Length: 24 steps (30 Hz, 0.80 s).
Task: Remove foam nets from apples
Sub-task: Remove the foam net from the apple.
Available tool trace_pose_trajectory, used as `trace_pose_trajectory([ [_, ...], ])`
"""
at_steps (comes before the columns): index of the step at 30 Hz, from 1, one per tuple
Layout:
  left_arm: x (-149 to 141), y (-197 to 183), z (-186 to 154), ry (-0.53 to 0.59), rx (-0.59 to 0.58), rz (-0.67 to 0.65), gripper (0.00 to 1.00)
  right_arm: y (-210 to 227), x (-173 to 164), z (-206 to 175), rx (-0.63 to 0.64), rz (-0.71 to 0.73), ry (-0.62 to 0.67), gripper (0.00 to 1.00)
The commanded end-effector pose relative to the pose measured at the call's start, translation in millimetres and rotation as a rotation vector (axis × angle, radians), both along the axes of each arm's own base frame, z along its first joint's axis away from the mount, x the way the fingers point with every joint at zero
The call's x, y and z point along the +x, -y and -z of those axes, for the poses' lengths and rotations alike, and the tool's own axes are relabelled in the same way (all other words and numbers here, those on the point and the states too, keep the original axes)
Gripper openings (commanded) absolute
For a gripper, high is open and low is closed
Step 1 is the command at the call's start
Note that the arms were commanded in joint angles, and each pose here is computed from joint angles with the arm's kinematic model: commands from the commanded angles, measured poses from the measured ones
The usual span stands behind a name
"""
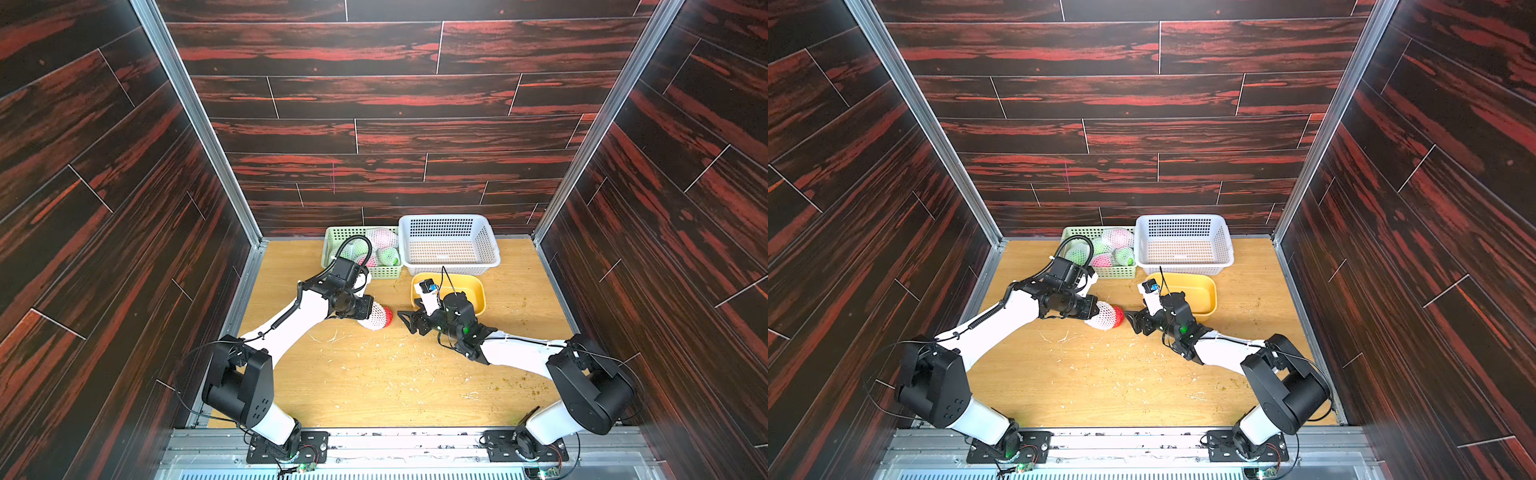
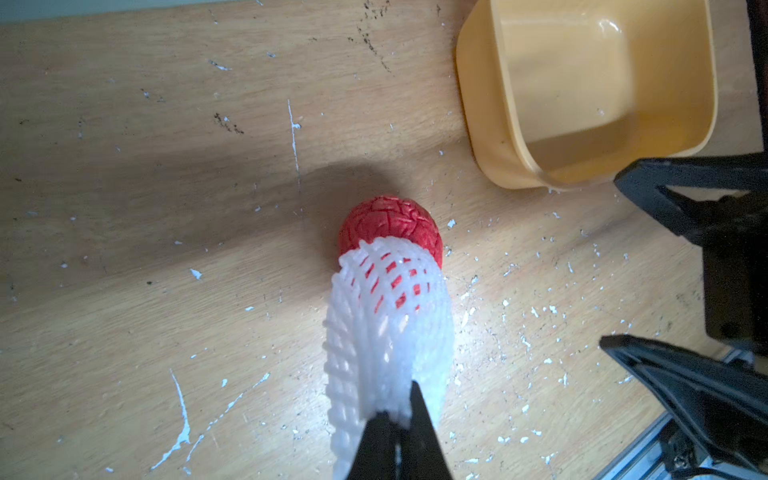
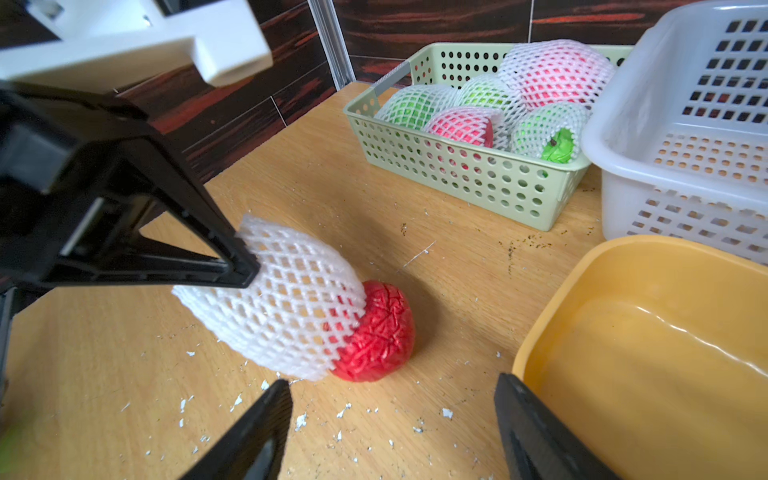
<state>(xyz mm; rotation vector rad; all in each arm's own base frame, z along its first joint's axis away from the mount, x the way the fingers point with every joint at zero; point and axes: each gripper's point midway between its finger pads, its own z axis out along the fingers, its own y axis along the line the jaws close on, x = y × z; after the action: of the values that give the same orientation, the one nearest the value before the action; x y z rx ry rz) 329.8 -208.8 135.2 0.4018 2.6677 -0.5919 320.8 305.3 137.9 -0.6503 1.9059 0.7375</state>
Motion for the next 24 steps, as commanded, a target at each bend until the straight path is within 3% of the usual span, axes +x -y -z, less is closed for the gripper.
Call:
trace_pose_trajectory([
  [1,-8,3,5,-0.017,0.049,0.070,0.00,9,2,-15,0.011,0.032,0.059,0.81],
  [14,5,16,-18,0.054,-0.045,0.056,0.00,25,2,-36,0.027,0.088,0.125,0.81],
  [17,8,26,-42,0.086,-0.105,0.069,0.00,40,4,-51,0.057,0.140,0.158,0.81],
  [24,59,60,-132,0.345,-0.344,0.035,0.00,106,10,-77,0.137,0.413,0.251,0.81],
])
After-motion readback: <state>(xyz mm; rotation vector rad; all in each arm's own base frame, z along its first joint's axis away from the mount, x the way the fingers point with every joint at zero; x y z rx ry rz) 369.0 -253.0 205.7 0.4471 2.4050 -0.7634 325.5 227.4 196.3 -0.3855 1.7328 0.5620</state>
